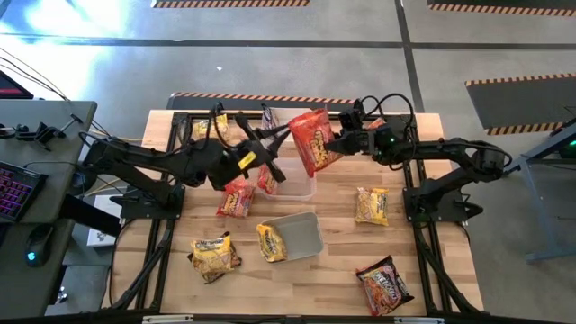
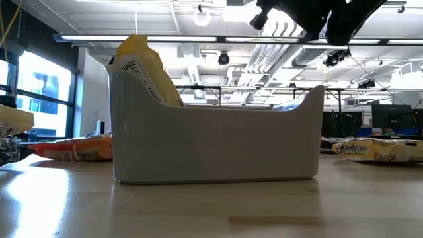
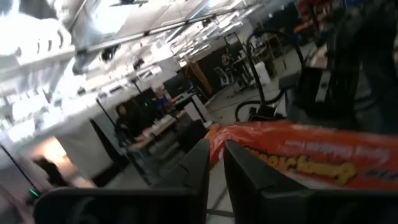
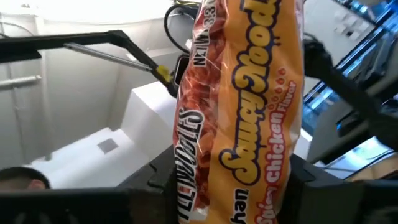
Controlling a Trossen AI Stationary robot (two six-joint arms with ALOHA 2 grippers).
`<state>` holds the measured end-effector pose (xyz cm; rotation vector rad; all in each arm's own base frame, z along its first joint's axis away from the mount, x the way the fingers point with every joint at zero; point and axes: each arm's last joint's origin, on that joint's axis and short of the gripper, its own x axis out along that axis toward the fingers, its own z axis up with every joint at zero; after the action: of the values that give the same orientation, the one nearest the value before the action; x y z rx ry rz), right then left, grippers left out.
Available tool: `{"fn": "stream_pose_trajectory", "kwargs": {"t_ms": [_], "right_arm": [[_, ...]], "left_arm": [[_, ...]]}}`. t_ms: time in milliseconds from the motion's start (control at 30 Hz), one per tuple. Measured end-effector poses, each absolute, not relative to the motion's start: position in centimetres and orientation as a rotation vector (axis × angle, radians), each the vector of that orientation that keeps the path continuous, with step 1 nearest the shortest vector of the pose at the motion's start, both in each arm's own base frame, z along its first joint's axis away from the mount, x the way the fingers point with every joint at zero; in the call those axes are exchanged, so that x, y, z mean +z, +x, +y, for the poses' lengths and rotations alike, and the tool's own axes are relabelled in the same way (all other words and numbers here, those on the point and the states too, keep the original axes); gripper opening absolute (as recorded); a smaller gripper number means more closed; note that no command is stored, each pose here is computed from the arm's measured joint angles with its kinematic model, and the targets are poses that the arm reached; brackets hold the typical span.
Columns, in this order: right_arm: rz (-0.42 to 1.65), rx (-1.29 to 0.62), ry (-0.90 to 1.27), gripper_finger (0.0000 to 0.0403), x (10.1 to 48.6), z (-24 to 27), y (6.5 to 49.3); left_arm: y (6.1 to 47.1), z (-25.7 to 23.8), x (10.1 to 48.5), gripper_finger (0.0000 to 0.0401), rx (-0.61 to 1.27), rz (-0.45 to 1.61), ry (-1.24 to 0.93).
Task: Sort Maruchan noodles
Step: Put the orange noodle pack into the transparent bin
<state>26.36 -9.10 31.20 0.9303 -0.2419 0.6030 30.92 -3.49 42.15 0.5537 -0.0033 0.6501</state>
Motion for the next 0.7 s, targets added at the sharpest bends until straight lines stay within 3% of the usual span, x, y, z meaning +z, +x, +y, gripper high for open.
{"fn": "stream_pose_trajectory", "kwargs": {"t_ms": [300, 700], "right_arm": [[-0.254, 0.527, 0.836, 0.0139, 31.0, -11.6, 25.3], [-0.267, 0.429, 0.708, 0.0138, 30.8, -13.7, 24.4]], "left_arm": [[29.7, -3.3, 42.1, 0.0044, 0.584, -0.029, 0.234], [28.0, -0.8, 41.0, 0.0044, 0.322, 0.107, -0.195]]}}
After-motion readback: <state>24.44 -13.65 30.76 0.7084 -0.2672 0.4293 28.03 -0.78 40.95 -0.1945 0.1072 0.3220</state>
